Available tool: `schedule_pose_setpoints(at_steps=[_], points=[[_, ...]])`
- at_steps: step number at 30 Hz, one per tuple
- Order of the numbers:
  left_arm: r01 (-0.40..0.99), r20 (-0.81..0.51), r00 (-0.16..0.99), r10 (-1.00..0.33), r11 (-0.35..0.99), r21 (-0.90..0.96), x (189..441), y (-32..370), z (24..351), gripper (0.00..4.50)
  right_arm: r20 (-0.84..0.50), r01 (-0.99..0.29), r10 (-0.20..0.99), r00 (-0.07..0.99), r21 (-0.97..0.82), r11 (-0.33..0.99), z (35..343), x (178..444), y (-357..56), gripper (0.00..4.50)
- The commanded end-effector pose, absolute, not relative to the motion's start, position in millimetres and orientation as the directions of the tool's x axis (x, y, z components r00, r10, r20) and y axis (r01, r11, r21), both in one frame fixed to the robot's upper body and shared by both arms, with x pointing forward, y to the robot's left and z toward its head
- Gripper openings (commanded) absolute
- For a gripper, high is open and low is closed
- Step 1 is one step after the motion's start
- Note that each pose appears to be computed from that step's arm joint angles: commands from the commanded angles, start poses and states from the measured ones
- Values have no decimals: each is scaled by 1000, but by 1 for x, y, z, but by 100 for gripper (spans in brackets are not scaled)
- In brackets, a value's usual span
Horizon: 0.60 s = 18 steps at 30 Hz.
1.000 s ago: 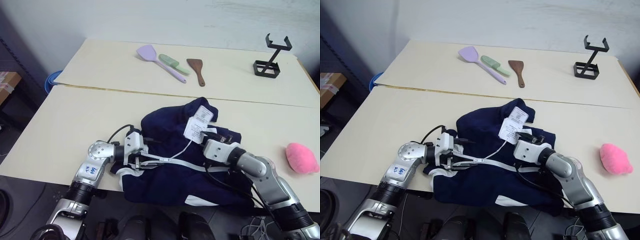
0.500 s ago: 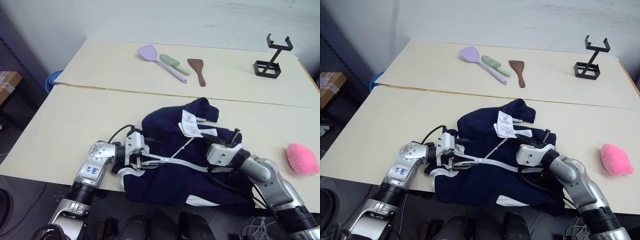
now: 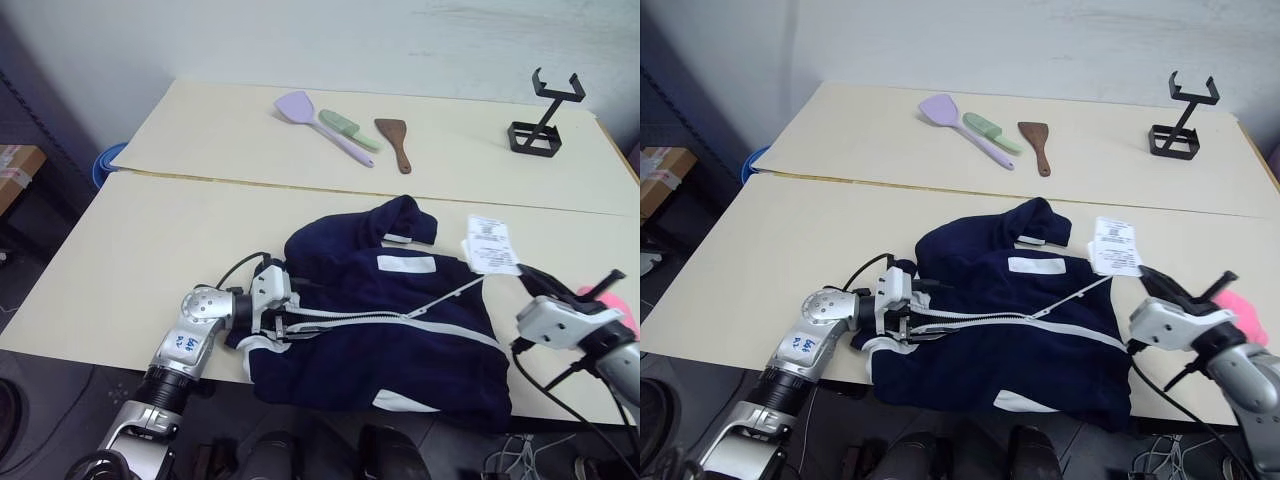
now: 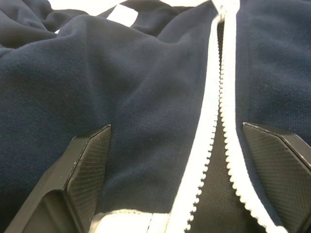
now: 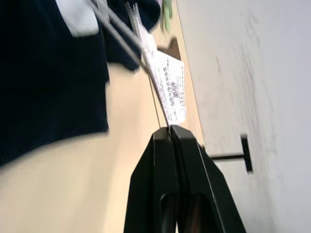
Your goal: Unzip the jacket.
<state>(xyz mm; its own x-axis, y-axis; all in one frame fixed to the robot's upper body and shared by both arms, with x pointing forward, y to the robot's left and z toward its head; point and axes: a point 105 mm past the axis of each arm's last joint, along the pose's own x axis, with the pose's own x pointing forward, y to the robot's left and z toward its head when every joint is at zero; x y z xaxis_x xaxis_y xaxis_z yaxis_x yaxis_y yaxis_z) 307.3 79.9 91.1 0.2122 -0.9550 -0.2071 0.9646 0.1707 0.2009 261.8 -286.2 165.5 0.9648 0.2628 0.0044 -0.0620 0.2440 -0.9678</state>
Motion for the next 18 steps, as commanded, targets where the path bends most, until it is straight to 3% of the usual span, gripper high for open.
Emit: schedule_pose_setpoints(at_steps=[1,11,18], points=[[982,-320,174,-931,138,131,299,78,61,450,53,24,152,987,-982,189,184,248,-327,2],[984,-379,167,-910,127,129,295,83,49,450,-8,9,-128,992,-991,134,174,206,-424,2],[985,-415,157,-896,109,136,290,90,40,450,67,81,-138,988,-992,98,196,222,-433,2]])
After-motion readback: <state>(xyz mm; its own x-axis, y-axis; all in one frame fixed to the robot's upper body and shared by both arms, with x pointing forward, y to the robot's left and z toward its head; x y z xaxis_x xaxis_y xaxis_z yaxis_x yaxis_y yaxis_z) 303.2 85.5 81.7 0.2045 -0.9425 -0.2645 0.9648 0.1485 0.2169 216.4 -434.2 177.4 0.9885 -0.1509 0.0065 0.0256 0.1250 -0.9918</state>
